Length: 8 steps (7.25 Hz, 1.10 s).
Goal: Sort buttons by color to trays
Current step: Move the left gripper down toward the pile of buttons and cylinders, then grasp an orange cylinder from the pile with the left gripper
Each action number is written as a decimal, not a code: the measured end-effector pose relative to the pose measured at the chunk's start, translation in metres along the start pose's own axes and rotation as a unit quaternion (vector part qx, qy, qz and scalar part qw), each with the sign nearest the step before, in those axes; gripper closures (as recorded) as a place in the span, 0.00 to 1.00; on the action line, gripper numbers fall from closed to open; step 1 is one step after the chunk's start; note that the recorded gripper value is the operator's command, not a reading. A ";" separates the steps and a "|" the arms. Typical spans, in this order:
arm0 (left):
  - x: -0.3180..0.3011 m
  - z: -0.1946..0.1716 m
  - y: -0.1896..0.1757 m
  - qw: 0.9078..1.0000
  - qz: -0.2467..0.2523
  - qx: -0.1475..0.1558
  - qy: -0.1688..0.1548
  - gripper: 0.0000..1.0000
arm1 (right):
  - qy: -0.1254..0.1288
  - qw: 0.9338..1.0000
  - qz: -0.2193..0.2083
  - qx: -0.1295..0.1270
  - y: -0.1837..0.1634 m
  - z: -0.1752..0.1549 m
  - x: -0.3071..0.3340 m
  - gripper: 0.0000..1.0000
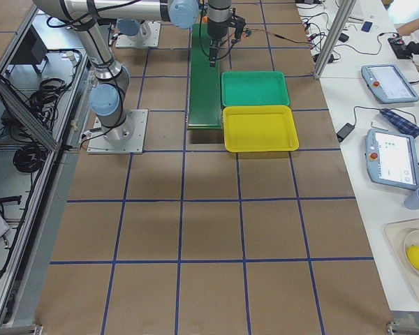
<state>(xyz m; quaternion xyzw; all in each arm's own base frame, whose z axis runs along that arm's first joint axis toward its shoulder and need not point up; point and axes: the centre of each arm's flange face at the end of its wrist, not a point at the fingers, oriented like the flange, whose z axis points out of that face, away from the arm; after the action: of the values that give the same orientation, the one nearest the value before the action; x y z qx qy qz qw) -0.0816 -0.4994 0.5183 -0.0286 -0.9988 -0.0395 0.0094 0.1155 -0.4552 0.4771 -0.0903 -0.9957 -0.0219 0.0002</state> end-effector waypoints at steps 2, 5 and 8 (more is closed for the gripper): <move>-0.077 0.013 0.011 1.000 -0.001 -0.011 0.011 0.00 | 0.000 1.000 -0.001 0.000 0.001 0.000 0.000 0.00; -0.194 0.069 0.023 0.999 0.003 -0.026 0.042 0.00 | 0.000 1.000 0.000 0.002 0.001 0.000 0.000 0.00; -0.243 0.171 0.021 0.998 0.060 0.008 0.025 0.00 | 0.000 1.000 -0.001 0.002 0.001 0.000 0.000 0.00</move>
<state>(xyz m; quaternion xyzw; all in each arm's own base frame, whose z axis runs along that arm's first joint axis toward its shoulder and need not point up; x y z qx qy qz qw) 0.1588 -0.4784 0.3444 -0.0870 -0.9950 -0.0316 0.0366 0.1156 -0.4545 0.4773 -0.0897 -0.9958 -0.0201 0.0001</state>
